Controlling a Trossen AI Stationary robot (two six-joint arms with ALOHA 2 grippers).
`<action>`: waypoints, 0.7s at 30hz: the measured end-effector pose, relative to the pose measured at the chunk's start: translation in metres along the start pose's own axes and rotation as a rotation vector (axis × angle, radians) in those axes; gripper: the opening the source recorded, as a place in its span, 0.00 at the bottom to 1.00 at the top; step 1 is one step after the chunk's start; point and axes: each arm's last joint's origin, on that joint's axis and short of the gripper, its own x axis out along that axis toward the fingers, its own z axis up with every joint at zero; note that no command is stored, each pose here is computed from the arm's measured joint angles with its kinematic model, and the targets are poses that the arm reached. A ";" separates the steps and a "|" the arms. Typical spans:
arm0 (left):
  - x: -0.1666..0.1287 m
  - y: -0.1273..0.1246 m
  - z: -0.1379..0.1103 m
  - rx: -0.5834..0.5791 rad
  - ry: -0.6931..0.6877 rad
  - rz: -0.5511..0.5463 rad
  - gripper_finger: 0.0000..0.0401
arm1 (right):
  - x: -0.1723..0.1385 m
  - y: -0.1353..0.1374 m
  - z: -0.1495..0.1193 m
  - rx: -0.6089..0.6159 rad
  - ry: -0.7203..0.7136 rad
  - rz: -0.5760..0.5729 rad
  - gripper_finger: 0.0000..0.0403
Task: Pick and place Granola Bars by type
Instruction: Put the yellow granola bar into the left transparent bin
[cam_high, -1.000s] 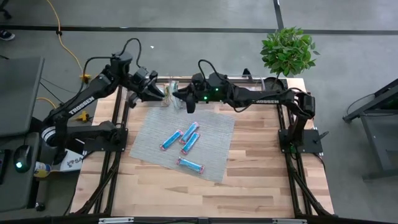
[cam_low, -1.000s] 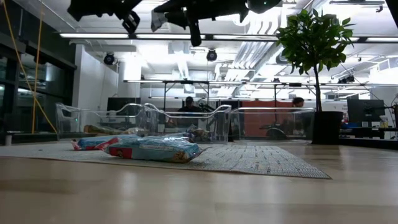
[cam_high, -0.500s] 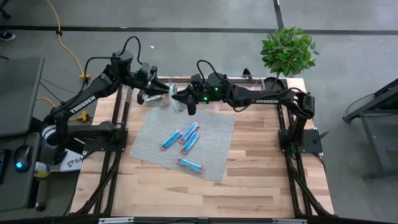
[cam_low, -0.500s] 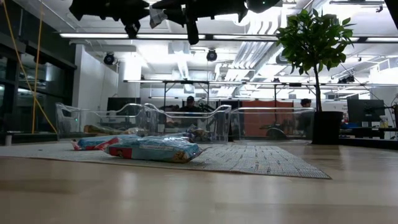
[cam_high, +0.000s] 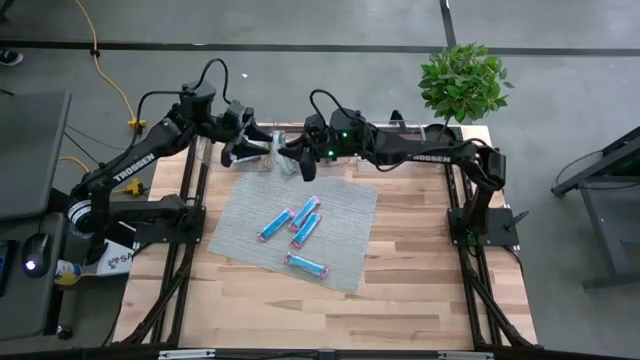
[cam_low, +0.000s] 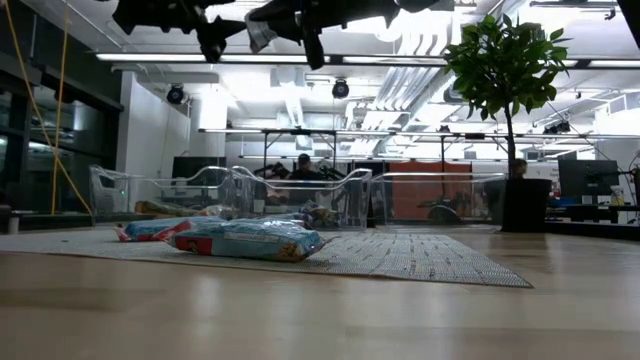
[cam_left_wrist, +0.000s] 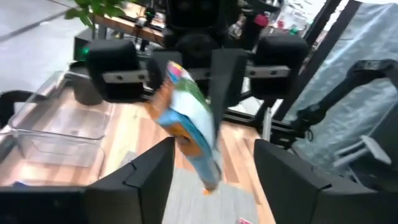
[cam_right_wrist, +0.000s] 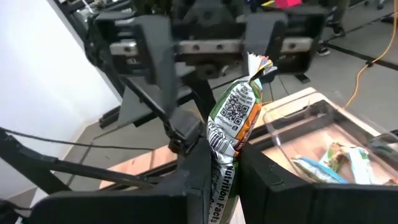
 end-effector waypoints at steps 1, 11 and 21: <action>0.000 0.000 0.000 -0.007 0.000 -0.005 0.56 | 0.000 -0.001 0.000 0.000 -0.002 -0.001 0.11; 0.003 0.005 -0.001 -0.029 0.005 0.009 0.60 | 0.000 0.000 0.002 -0.004 -0.019 0.006 0.11; 0.012 0.013 0.008 -0.007 -0.062 -0.020 0.60 | 0.000 0.000 0.003 -0.004 -0.031 0.010 0.11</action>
